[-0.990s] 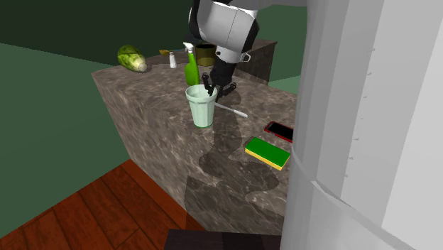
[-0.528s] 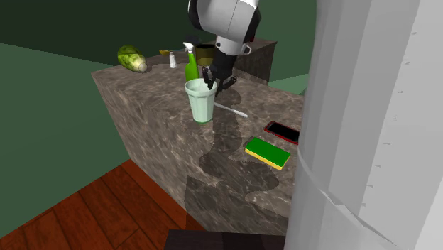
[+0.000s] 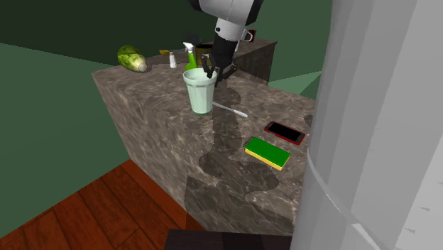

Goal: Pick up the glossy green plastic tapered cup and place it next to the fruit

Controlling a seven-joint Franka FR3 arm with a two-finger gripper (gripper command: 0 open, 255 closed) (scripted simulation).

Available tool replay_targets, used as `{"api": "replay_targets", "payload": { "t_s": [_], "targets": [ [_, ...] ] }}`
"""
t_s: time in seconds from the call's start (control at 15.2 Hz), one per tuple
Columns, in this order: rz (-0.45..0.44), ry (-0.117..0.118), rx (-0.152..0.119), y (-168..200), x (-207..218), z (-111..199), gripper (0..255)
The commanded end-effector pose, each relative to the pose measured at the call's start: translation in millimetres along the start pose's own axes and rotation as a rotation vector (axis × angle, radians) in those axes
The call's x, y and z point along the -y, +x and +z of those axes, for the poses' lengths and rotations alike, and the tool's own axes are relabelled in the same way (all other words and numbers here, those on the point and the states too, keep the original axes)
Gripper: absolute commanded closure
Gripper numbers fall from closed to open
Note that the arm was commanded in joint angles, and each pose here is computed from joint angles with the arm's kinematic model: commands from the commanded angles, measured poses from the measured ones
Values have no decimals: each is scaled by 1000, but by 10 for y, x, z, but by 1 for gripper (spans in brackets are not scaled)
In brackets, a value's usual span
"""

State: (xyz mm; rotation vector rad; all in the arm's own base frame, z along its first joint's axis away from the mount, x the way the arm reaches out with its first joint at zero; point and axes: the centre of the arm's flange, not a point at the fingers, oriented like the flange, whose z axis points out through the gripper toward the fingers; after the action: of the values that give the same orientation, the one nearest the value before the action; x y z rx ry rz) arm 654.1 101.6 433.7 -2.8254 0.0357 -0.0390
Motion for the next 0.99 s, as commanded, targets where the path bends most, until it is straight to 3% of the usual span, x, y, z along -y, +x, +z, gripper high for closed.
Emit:
{"api": "replay_targets", "payload": {
  "t_s": [0.0, 0.92],
  "targets": [
    [0, 0, 0, -4, 31, -108, 255],
    [0, 0, 0, 13, 261, -811, 255]
  ]
}}
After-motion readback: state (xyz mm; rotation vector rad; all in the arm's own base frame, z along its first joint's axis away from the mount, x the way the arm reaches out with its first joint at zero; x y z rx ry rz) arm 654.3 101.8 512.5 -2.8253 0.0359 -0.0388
